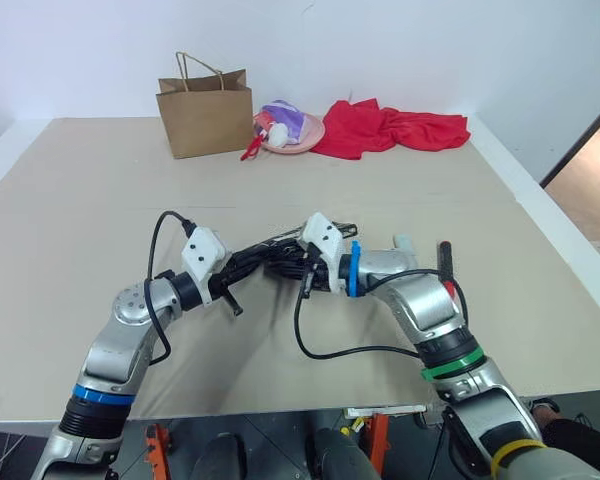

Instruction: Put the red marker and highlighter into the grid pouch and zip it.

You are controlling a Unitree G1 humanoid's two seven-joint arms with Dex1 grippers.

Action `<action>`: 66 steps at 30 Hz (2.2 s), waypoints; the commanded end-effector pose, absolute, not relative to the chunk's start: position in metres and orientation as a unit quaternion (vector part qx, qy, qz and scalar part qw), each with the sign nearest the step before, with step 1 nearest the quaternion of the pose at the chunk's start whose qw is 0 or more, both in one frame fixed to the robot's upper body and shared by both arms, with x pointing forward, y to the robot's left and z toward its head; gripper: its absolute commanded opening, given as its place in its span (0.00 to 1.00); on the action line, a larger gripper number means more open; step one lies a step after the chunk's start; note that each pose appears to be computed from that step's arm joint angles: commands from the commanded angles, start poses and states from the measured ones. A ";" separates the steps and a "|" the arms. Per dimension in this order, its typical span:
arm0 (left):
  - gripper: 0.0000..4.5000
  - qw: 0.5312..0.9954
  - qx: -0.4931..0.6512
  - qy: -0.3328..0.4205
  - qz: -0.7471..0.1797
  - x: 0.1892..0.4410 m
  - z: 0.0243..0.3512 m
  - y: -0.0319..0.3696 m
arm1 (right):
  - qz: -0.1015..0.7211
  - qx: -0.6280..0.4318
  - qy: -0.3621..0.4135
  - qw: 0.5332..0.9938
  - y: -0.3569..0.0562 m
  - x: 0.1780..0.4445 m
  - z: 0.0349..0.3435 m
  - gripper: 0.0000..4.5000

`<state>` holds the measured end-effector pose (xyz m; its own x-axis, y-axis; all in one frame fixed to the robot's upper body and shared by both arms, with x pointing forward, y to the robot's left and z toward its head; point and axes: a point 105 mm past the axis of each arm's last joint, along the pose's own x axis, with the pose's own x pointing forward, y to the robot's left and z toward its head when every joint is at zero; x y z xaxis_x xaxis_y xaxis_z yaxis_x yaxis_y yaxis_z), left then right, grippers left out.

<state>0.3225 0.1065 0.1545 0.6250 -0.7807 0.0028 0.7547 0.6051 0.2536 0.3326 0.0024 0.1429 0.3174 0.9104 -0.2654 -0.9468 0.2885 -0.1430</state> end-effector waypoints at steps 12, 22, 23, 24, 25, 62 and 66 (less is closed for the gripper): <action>0.00 0.887 0.114 -0.089 -0.439 0.320 0.165 0.097 | 0.598 -0.053 0.045 0.798 -0.009 0.322 0.188 0.66; 0.00 0.890 0.107 -0.089 -0.435 0.319 0.163 0.098 | 0.604 -0.076 0.066 0.790 -0.080 0.275 0.199 0.91; 0.00 0.890 0.106 -0.089 -0.435 0.318 0.163 0.098 | 0.593 -0.089 0.071 0.797 -0.090 0.273 0.199 0.91; 0.00 0.890 0.106 -0.089 -0.435 0.318 0.163 0.097 | 0.585 -0.097 0.074 0.802 -0.097 0.272 0.198 0.91; 0.00 0.890 0.105 -0.089 -0.434 0.318 0.162 0.098 | 0.555 -0.114 0.079 0.820 -0.115 0.275 0.200 0.91; 0.00 0.888 0.089 -0.089 -0.443 0.315 0.159 0.094 | 0.021 -0.078 0.244 0.966 -0.284 0.344 0.117 0.12; 0.00 0.884 0.085 -0.086 -0.451 0.313 0.159 0.093 | 0.014 -0.084 0.233 0.969 -0.286 0.345 0.120 0.12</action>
<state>0.3173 0.0927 0.1476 0.5932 -0.8042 0.0373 0.7835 0.5873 0.2029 0.3462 -0.2768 0.1161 0.8802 0.0302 -0.4737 -0.1065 0.9851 -0.1350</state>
